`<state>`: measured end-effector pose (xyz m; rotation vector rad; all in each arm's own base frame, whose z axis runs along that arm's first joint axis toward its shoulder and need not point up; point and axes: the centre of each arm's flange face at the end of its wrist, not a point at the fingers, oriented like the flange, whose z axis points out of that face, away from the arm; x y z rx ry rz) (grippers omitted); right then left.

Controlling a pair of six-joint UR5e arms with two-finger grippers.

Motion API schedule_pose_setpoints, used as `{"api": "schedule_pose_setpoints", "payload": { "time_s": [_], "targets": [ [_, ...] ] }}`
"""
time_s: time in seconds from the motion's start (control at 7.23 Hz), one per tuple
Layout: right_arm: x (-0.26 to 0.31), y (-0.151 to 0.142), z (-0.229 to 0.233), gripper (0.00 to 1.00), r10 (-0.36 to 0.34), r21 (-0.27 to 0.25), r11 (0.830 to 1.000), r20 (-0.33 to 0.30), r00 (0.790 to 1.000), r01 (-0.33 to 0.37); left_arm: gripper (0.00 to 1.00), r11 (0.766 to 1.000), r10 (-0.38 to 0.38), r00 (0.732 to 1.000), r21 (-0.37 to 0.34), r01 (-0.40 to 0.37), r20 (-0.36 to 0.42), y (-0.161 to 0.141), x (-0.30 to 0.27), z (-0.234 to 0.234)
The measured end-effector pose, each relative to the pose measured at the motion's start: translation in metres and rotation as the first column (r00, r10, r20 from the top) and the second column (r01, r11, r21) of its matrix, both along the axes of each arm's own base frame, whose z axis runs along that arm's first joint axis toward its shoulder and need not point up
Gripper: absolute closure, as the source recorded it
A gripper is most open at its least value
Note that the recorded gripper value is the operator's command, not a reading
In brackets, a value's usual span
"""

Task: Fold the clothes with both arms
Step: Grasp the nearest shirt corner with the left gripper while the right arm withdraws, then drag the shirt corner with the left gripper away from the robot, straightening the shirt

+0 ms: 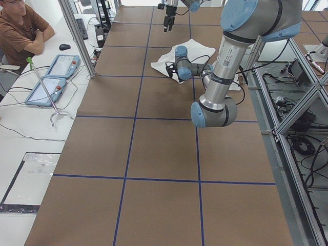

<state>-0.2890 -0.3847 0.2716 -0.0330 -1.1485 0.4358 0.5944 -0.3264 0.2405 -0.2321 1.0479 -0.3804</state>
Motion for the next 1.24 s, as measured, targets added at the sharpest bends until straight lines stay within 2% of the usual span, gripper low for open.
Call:
{"api": "schedule_pose_setpoints", "payload": {
  "time_s": [0.28,0.55,0.97,1.24],
  "targets": [
    [0.001,-0.002,0.002,0.00,0.005,-0.003,1.000,-0.004,1.000,-0.005,1.00,1.000,-0.009,1.000,0.005,0.010,-0.010,-0.004,-0.005,-0.005],
    [0.002,-0.005,0.004,0.00,0.012,-0.007,1.000,-0.008,1.000,-0.012,1.00,0.999,-0.046,0.999,0.008,0.046,-0.010,-0.025,-0.016,-0.006],
    [0.007,-0.013,0.006,0.00,0.036,-0.004,0.999,-0.012,0.999,-0.036,1.00,0.990,-0.125,0.992,0.063,0.126,-0.010,-0.086,-0.054,-0.010],
    [0.006,-0.019,0.004,0.00,0.047,0.005,0.999,-0.010,0.999,-0.047,1.00,0.976,-0.201,0.979,0.096,0.198,0.028,-0.127,-0.073,0.004]
  ]
}}
